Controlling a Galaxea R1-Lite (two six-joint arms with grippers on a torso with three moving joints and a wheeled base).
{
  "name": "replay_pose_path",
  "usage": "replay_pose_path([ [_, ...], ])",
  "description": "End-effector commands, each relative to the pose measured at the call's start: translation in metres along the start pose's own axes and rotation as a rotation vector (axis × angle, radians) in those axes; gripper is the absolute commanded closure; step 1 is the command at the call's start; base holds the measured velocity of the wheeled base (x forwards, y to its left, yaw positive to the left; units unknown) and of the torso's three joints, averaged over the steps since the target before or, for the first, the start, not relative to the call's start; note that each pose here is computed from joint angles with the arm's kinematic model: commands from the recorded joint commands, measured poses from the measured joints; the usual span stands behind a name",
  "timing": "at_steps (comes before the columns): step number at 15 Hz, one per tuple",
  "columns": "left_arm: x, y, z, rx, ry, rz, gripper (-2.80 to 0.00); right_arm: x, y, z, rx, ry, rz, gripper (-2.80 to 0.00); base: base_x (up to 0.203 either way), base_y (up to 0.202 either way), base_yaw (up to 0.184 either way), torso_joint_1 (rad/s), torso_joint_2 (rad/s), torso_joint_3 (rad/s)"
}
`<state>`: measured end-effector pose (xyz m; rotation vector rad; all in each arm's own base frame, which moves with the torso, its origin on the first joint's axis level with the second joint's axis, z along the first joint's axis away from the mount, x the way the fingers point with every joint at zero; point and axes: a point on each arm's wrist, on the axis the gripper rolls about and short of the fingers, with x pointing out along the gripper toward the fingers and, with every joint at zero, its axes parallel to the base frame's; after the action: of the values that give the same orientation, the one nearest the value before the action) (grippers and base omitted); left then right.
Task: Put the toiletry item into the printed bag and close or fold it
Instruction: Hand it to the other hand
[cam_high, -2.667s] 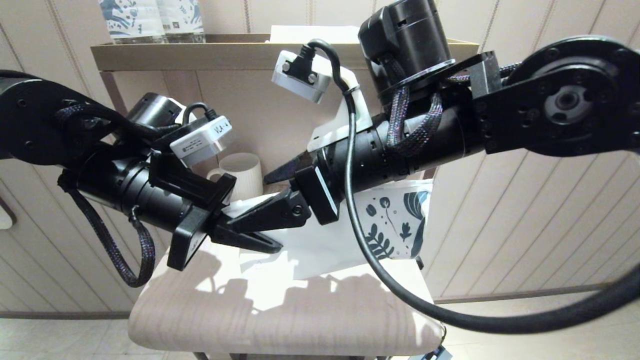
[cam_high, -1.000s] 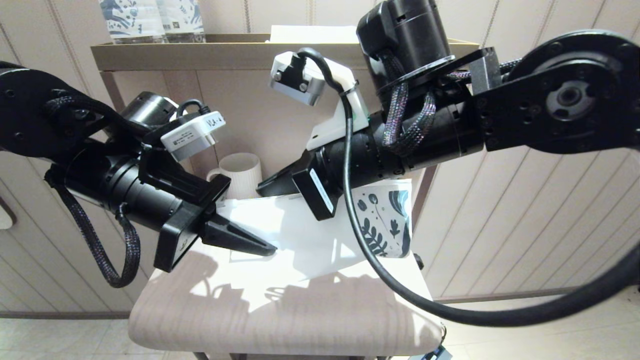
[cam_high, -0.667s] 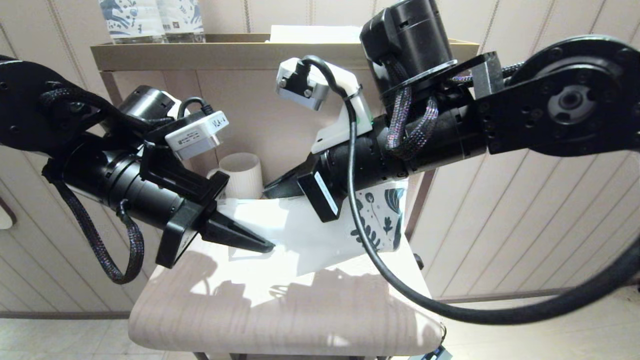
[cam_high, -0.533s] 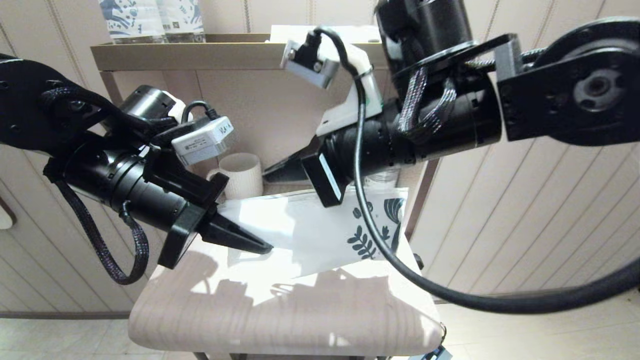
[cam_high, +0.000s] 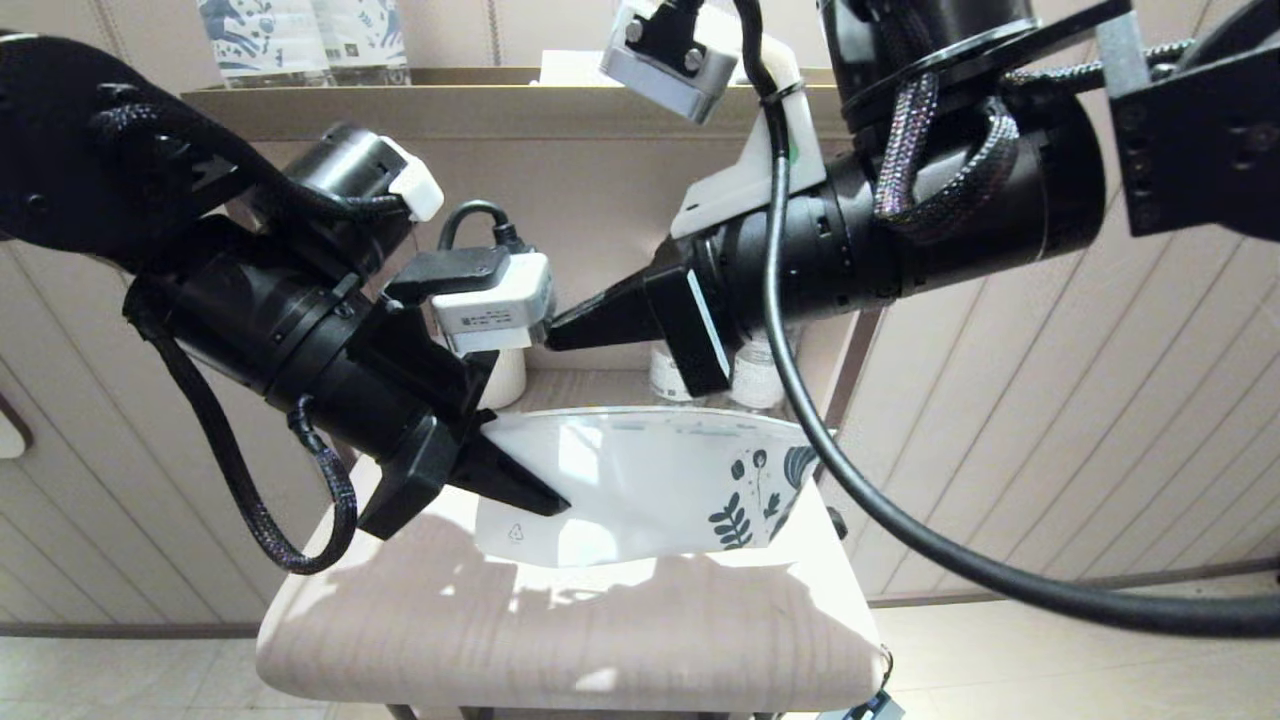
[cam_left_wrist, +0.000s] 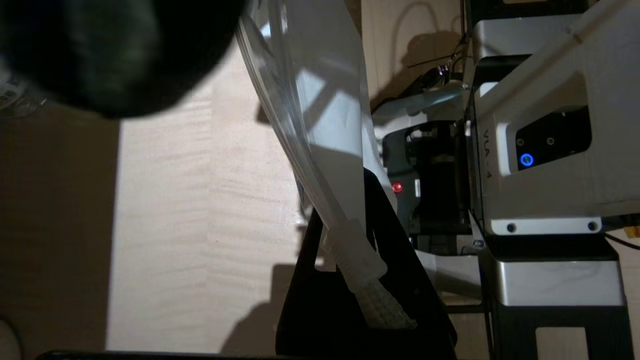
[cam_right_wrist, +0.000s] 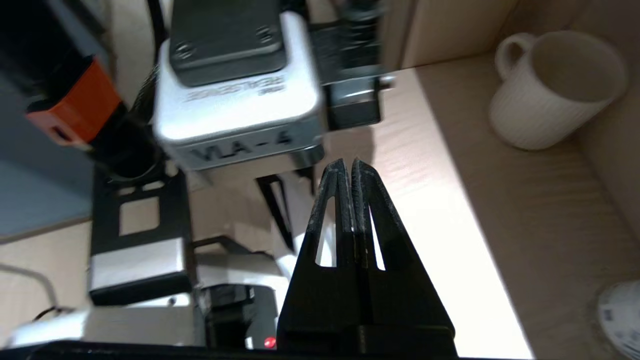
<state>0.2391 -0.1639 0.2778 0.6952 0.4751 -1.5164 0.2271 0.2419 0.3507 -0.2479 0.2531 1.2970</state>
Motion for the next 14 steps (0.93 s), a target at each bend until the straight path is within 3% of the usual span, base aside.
replay_pose_path([
  [1, 0.002, 0.0, 0.002, -0.019, 0.027, -0.047, 0.0, 0.0, 0.001, -0.001, 0.007, 0.007, 0.058, 0.0, 0.0, 0.0, 0.0, 0.0, 0.0, 0.0],
  [6, 0.011, 0.002, -0.003, -0.013, 0.051, -0.081, 0.0, 0.003, 0.001, -0.009, 0.022, 0.031, 0.172, 0.0, 0.0, 0.0, 0.0, 0.0, 0.0, 0.0],
  [14, 0.014, 0.0, -0.008, -0.02, 0.058, -0.096, 0.0, 0.001, -0.004, -0.023, -0.021, 0.083, 0.164, 0.0, 0.0, 0.0, 0.0, 0.0, 0.0, 0.0],
])
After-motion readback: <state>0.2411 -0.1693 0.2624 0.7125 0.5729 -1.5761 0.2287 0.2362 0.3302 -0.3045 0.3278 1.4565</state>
